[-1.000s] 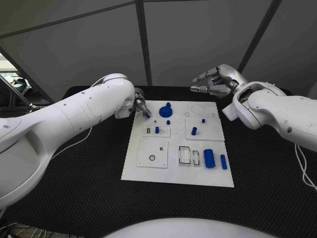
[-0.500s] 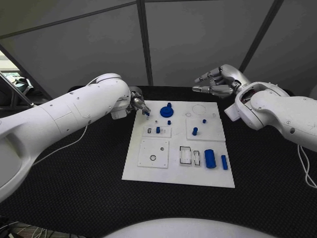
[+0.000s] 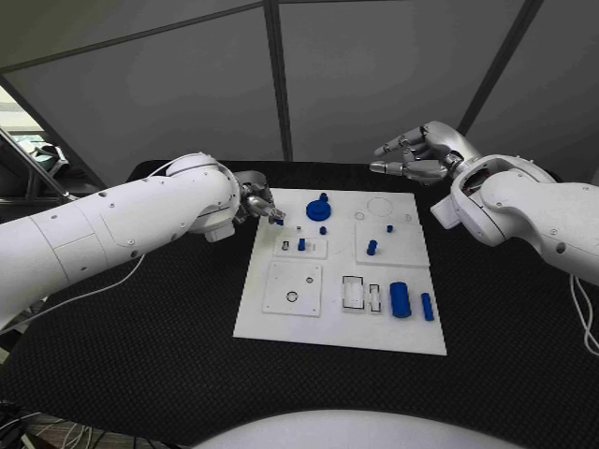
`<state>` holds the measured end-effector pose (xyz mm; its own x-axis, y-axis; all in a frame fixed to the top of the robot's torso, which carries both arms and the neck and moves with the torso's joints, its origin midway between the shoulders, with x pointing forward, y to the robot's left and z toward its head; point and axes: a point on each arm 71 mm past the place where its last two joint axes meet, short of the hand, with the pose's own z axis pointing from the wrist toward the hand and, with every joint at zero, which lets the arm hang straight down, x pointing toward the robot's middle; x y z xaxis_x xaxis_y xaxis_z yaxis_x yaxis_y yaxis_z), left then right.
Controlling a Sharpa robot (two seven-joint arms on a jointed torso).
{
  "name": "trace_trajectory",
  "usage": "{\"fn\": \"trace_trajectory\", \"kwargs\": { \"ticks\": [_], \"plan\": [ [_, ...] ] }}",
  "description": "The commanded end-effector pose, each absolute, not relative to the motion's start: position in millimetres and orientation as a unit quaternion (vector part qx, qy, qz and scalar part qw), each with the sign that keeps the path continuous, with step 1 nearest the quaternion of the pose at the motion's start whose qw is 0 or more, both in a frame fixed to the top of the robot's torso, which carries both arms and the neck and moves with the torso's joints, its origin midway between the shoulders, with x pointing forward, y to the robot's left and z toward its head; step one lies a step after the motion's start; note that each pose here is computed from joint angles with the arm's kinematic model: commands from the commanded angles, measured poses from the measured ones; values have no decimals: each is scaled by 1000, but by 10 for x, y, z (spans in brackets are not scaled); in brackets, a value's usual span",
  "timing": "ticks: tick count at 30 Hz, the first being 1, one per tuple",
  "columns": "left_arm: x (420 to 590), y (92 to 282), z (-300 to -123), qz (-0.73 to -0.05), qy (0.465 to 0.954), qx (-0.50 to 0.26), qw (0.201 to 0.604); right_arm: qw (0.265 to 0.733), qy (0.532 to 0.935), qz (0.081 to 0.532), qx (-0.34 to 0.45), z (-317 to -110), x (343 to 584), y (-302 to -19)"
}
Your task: Assemble the parts on the task board
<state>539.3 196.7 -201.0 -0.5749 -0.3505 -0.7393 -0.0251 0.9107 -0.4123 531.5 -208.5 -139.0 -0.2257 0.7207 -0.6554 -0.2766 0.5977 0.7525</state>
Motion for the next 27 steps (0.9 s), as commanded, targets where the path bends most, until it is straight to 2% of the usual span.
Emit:
{"fn": "trace_trajectory", "kwargs": {
  "ticks": [1, 13, 27],
  "plan": [
    [5342, 1958, -2028, -173, 853, -107, 481, 599, 662, 419, 166, -1374, 5316, -2084],
    [5207, 1888, -2158, -160, 850, -77, 497, 600, 662, 417, 166, -1375, 5315, -2107],
    [5133, 1823, -2246, -152, 863, -65, 478, 599, 662, 418, 166, -1376, 5317, -2106]
  ]
}}
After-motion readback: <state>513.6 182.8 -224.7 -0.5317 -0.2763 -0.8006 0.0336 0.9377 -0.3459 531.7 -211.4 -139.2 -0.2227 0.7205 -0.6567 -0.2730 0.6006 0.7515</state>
